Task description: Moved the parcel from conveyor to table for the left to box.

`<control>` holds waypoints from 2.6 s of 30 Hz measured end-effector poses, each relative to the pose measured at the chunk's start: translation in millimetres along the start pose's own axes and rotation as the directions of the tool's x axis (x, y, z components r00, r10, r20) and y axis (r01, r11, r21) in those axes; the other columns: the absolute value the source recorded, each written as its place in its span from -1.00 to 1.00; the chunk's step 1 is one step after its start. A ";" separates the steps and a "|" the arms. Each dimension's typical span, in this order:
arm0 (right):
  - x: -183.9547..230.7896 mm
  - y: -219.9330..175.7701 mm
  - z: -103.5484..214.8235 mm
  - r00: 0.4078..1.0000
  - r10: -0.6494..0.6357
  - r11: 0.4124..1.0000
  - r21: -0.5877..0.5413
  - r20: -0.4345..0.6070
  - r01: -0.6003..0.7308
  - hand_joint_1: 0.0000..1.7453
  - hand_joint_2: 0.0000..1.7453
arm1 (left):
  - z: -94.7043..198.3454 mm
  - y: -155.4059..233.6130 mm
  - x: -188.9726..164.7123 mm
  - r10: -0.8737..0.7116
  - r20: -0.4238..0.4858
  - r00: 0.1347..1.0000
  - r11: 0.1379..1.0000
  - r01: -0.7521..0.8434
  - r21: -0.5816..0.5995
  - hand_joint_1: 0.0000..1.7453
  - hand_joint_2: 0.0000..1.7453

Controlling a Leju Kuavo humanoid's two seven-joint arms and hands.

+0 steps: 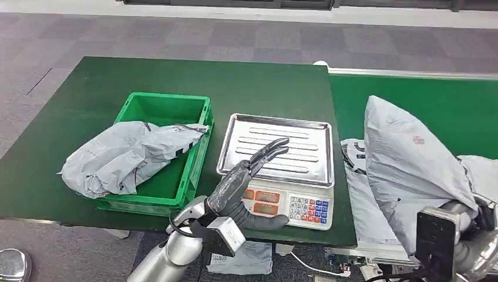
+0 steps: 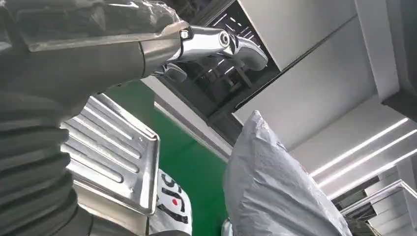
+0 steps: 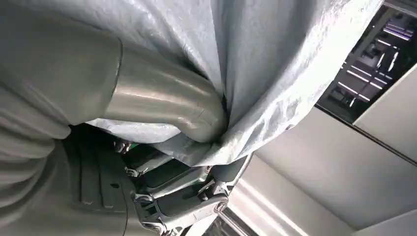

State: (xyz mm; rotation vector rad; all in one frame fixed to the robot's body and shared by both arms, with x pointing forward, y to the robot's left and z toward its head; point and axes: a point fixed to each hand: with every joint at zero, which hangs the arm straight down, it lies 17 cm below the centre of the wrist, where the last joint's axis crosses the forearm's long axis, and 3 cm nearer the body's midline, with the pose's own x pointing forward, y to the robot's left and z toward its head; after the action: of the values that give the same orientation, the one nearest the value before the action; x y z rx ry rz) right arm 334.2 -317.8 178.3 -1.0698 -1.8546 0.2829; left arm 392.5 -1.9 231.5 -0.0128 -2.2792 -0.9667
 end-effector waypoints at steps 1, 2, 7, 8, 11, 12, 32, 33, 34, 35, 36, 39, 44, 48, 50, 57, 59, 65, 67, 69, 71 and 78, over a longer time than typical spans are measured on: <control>0.0 0.0 0.0 1.000 0.000 1.000 0.000 0.000 0.000 1.00 1.00 | 0.1 -0.1 -0.1 0.000 0.000 1.000 1.000 0.000 0.000 -1.00 1.00; 0.0 0.0 0.0 1.000 0.000 1.000 0.000 0.000 0.000 1.00 1.00 | 0.1 -0.1 -0.1 0.000 0.000 1.000 1.000 0.000 0.000 -1.00 1.00; 0.1 0.0 -0.3 1.000 0.000 1.000 0.000 0.000 0.000 1.00 1.00 | 0.1 -0.2 -0.2 0.000 -0.001 1.000 1.000 0.000 0.000 -1.00 1.00; 0.2 0.1 -0.7 1.000 0.000 1.000 -0.001 0.001 0.000 1.00 1.00 | 0.3 -0.6 -0.6 0.001 -0.002 1.000 1.000 -0.001 -0.001 -1.00 1.00; 0.3 0.3 -1.0 1.000 -0.001 1.000 -0.001 0.002 0.001 1.00 1.00 | 0.5 -0.9 -0.9 0.001 -0.003 1.000 1.000 -0.001 -0.002 -1.00 1.00; 0.2 0.2 -1.0 1.000 -0.001 1.000 -0.001 0.002 0.001 1.00 1.00 | 0.5 -0.9 -0.9 0.001 -0.003 1.000 1.000 -0.001 -0.002 -1.00 1.00; 0.9 -0.3 1.0 1.000 0.004 1.000 -0.002 0.008 -0.004 1.00 1.00 | 2.9 -4.6 -1.8 0.007 0.000 1.000 1.000 -0.007 -0.008 -1.00 1.00; 0.8 -0.4 1.0 1.000 0.004 1.000 -0.003 0.007 -0.004 1.00 1.00 | 2.9 -4.5 -1.8 0.007 -0.001 1.000 1.000 -0.007 -0.008 -1.00 1.00; 0.7 -0.5 0.9 1.000 0.004 1.000 -0.003 0.007 -0.004 1.00 1.00 | 2.9 -4.5 -1.8 0.007 -0.001 1.000 1.000 -0.007 -0.008 -1.00 1.00; 0.4 -0.6 0.9 1.000 0.004 1.000 -0.003 0.005 -0.004 1.00 1.00 | 2.8 -4.4 -1.8 0.006 0.000 1.000 1.000 -0.006 -0.007 -1.00 1.00; 0.3 -0.6 0.9 1.000 0.004 1.000 -0.004 0.004 -0.004 1.00 1.00 | 2.8 -4.4 -1.8 0.006 0.000 1.000 1.000 -0.006 -0.007 -1.00 1.00; 0.1 -0.5 0.8 1.000 0.007 1.000 -0.003 0.004 -0.007 1.00 1.00 | 2.8 -4.1 -1.8 0.005 0.000 1.000 1.000 -0.005 -0.005 -1.00 1.00; -0.1 -0.6 0.8 1.000 0.007 1.000 -0.004 0.002 -0.007 1.00 1.00 | 2.9 -4.2 -1.9 0.005 0.000 1.000 1.000 -0.005 -0.006 -1.00 1.00; -0.3 -0.9 0.7 1.000 0.008 1.000 -0.005 0.001 -0.008 1.00 1.00 | 2.9 -4.2 -1.8 0.005 0.000 1.000 1.000 -0.005 -0.006 -1.00 1.00; -0.4 -0.9 0.8 1.000 0.008 1.000 -0.005 0.001 -0.008 1.00 1.00 | 2.9 -4.2 -1.8 0.005 0.000 1.000 1.000 -0.005 -0.005 -1.00 1.00; -0.4 -0.9 0.8 1.000 0.008 1.000 -0.005 0.001 -0.008 1.00 1.00 | 2.9 -4.2 -1.8 0.005 0.000 1.000 1.000 -0.005 -0.005 -1.00 1.00; -0.4 -0.9 0.8 1.000 0.008 1.000 -0.005 0.001 -0.008 1.00 1.00 | 2.9 -4.2 -1.8 0.005 0.000 1.000 1.000 -0.005 -0.005 -1.00 1.00; -0.6 -0.9 0.8 1.000 0.008 1.000 -0.005 -0.001 -0.008 1.00 1.00 | 3.0 -4.1 -1.9 0.004 0.000 1.000 1.000 -0.004 -0.004 -1.00 1.00; -0.9 -0.9 0.8 1.000 0.008 1.000 -0.005 -0.002 -0.008 1.00 1.00 | 3.0 -4.0 -1.8 0.004 0.000 1.000 1.000 -0.004 -0.004 -1.00 1.00; -0.9 -0.9 0.8 1.000 0.008 1.000 -0.005 -0.002 -0.008 1.00 1.00 | 3.0 -4.1 -1.8 0.003 0.000 1.000 1.000 -0.003 -0.004 -1.00 1.00; -0.9 -0.9 0.8 1.000 0.008 1.000 -0.005 -0.002 -0.008 1.00 1.00 | 3.1 -4.2 -1.9 0.003 0.000 1.000 1.000 -0.003 -0.005 -1.00 1.00; -1.2 -1.0 0.8 1.000 0.007 1.000 -0.006 -0.004 -0.007 1.00 1.00 | 3.3 -4.4 -2.0 0.003 -0.002 1.000 1.000 -0.003 -0.005 -1.00 1.00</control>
State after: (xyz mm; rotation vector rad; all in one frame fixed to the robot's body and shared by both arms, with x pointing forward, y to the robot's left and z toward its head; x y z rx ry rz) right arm 333.3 -319.2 177.7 -1.0801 -1.8491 0.2795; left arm 391.2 -2.5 225.9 -0.0180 -2.2748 -0.9701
